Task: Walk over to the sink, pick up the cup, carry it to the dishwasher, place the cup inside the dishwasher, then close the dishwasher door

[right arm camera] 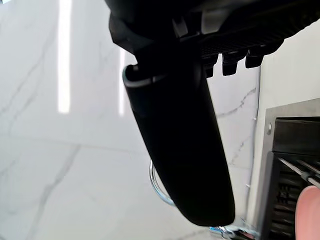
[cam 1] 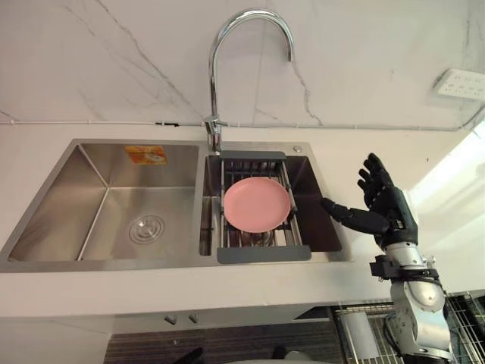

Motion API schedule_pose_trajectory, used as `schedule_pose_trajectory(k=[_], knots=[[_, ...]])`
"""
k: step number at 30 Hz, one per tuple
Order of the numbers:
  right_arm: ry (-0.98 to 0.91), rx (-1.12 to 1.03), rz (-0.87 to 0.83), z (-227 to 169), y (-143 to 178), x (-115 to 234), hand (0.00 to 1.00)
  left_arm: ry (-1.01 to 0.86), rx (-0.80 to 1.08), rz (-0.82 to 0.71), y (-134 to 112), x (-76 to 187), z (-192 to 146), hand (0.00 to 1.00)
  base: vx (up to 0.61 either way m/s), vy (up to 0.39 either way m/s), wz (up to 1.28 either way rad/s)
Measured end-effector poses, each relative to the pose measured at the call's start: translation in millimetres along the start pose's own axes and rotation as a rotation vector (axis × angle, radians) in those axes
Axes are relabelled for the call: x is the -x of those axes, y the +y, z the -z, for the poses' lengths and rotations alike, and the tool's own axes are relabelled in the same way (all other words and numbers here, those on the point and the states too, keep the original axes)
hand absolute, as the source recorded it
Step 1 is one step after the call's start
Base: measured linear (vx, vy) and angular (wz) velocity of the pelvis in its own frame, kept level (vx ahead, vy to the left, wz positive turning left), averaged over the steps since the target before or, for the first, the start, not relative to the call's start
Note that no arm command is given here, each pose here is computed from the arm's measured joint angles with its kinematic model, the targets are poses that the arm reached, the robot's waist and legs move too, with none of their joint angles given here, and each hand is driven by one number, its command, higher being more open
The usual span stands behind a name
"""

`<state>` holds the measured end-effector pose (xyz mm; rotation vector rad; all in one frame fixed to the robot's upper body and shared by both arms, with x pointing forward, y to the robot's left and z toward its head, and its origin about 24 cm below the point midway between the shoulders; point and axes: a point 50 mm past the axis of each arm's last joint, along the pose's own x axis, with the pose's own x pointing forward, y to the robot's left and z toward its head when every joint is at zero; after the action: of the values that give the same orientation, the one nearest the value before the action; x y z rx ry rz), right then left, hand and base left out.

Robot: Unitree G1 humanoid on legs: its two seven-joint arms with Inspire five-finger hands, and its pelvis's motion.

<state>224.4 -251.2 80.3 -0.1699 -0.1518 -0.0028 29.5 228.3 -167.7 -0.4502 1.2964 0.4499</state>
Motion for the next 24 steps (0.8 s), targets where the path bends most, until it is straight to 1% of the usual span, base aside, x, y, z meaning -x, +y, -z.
schedule_pose_trajectory(k=[2,6,12,17,20,24], knots=[[0.01,0.081,-0.063,-4.1,0.9,-6.6,1.0,0.002,-0.021,0.002,-0.3,0.1,-1.5,1.0,-0.02,-0.005,-0.01],[0.048,0.212,-0.133,-4.7,4.9,-17.8,1.0,0.011,-0.04,0.0,-0.1,0.3,-2.4,1.0,-0.03,-0.004,0.0],[0.123,0.339,-0.261,4.9,19.0,-35.5,1.0,0.016,-0.084,0.005,-1.8,0.2,-5.1,1.0,-0.02,-0.007,0.07],[0.183,0.427,-0.314,16.7,25.1,-45.5,1.0,0.017,-0.102,0.006,-3.1,0.0,-7.1,1.0,0.0,-0.011,0.18],[0.187,0.475,-0.33,17.1,28.8,-53.6,1.0,0.012,-0.12,0.007,-4.2,0.3,-9.7,1.0,0.0,-0.003,0.02],[0.198,0.552,-0.322,21.3,32.3,-57.2,1.0,0.014,-0.119,0.009,-4.5,0.3,-9.7,1.0,-0.03,-0.007,0.0]])
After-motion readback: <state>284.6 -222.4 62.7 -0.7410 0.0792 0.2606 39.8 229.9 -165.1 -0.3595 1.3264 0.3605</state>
